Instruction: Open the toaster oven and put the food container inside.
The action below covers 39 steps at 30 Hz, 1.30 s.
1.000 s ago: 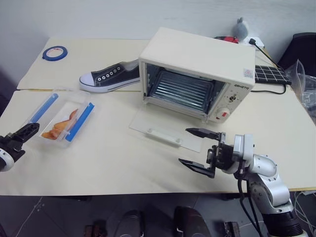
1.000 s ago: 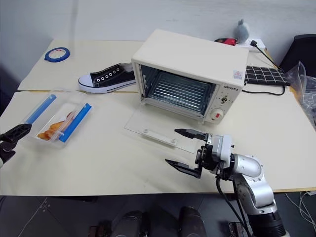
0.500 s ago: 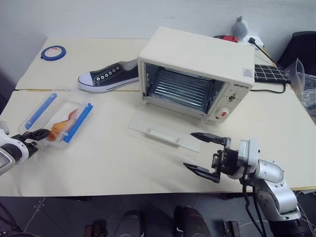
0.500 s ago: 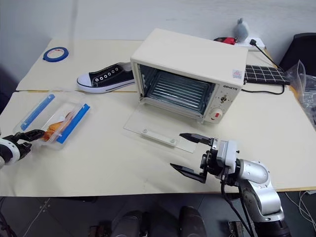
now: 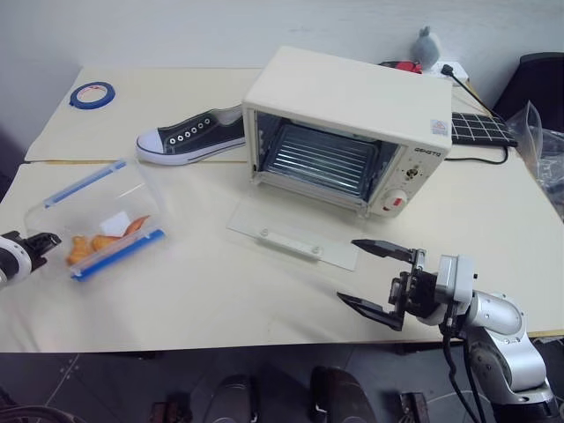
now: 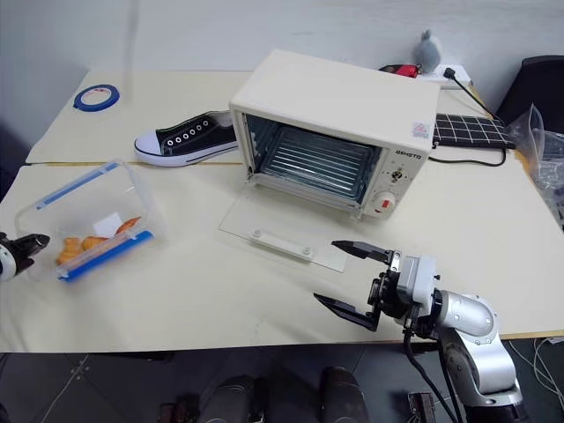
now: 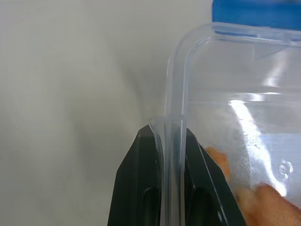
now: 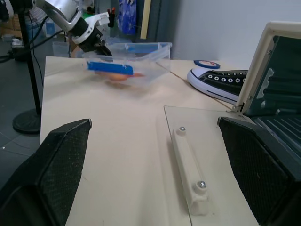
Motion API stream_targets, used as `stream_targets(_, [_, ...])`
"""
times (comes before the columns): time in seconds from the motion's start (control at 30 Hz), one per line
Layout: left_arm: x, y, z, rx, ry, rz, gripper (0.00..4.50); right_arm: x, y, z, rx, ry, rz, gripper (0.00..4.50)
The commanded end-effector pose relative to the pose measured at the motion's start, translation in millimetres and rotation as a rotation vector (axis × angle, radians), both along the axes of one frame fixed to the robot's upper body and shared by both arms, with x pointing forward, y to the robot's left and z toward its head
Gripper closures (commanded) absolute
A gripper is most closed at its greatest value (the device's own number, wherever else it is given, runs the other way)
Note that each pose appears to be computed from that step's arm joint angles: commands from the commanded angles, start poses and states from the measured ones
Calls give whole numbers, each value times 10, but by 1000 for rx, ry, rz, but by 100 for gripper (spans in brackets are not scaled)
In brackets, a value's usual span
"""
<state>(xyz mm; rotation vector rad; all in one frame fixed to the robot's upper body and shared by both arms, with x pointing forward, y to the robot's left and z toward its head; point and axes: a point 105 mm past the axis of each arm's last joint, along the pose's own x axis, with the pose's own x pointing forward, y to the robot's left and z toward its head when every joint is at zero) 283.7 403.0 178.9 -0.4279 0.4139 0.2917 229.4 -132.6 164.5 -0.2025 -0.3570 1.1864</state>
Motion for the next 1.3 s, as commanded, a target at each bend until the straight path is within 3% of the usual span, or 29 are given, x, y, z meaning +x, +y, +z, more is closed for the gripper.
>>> stream_targets(0.03, [66,-100,432,109,-83,-140,445,-30,-99,122,-27,-57,-30,0])
stream_targets(0.2, [269,-627,665,141,-82,-431,445,-54,-297,115,-67,-36,-117,0])
stream_targets(0.5, [625,-1805,578,158,-9,-846,445,-194,-548,20,-80,6,-273,0])
stream_targets(0.63, [904,-2479,596,168,-7,-950,445,-405,-592,-36,-76,34,-369,0])
stream_targets(0.8, [1003,-2804,617,195,39,-989,445,-508,-596,-28,-65,34,-443,0])
stream_targets(1.03, [1204,-2953,636,247,13,-967,445,-568,-533,40,-31,6,-501,0])
stream_targets(1.3, [1221,-3178,494,230,35,-980,445,-568,-491,10,-14,-1,-534,0])
